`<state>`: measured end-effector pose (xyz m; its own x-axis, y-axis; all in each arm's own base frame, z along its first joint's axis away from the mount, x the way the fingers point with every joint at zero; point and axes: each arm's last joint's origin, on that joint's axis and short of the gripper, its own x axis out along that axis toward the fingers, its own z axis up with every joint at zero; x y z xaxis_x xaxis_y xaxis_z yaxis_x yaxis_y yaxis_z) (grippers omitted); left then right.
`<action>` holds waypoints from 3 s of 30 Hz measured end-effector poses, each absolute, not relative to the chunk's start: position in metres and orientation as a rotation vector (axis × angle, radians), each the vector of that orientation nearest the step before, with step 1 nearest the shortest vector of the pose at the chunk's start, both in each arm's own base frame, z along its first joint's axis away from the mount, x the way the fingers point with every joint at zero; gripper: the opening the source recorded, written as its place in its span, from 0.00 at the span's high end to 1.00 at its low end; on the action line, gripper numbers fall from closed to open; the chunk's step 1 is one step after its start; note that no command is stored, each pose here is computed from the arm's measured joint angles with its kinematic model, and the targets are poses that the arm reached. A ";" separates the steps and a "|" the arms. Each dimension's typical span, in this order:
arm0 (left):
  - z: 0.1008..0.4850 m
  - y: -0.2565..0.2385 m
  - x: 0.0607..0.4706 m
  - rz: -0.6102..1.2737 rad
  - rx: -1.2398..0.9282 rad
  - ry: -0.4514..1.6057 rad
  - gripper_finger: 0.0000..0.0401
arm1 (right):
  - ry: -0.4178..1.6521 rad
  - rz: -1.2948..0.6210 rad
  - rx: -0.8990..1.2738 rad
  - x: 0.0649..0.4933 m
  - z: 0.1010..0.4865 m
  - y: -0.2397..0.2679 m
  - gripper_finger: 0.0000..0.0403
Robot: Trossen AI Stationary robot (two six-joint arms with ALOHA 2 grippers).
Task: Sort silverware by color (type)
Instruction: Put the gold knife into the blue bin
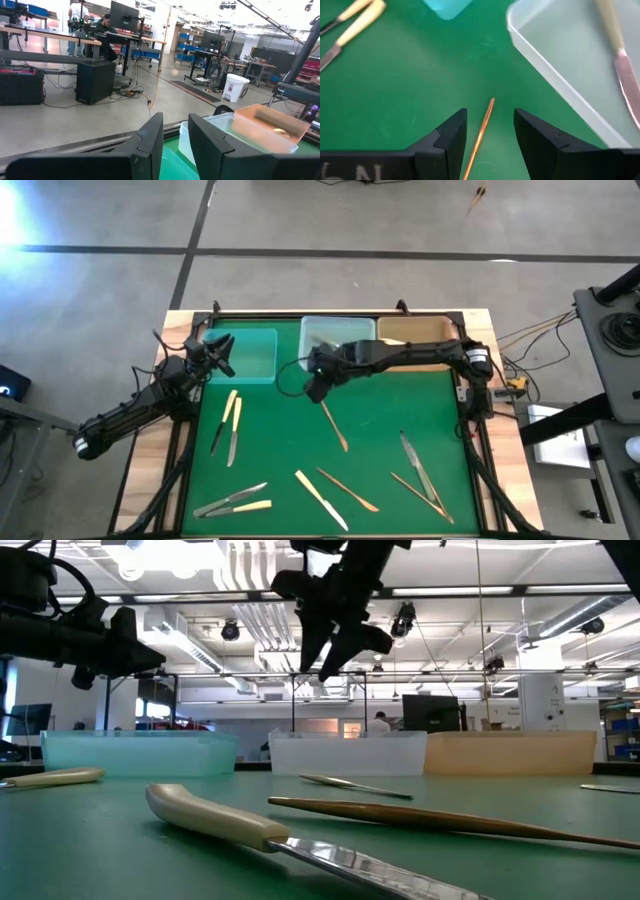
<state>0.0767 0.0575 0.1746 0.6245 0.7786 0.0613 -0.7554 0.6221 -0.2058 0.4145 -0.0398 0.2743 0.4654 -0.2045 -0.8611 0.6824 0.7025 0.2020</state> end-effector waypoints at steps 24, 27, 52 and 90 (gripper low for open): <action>0.175 0.057 0.077 0.885 -0.166 -0.150 0.81 | 0.930 -0.677 0.808 0.404 0.197 -0.001 0.62; 0.175 0.057 0.077 0.885 -0.166 -0.150 0.81 | 0.871 -0.642 0.833 0.412 0.189 0.001 0.62; 0.174 0.058 0.077 0.884 -0.166 -0.146 0.81 | 1.229 -0.666 0.569 0.466 0.117 -0.001 0.79; 0.191 0.053 0.078 0.693 -0.202 -0.332 0.81 | 0.844 -0.362 0.536 0.515 0.248 0.001 0.98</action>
<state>0.0781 0.0531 0.1911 0.7202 0.6539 0.2317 -0.5904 0.7531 -0.2903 0.5150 0.0014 0.2476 0.6170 -0.0915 -0.7816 0.5030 0.8097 0.3023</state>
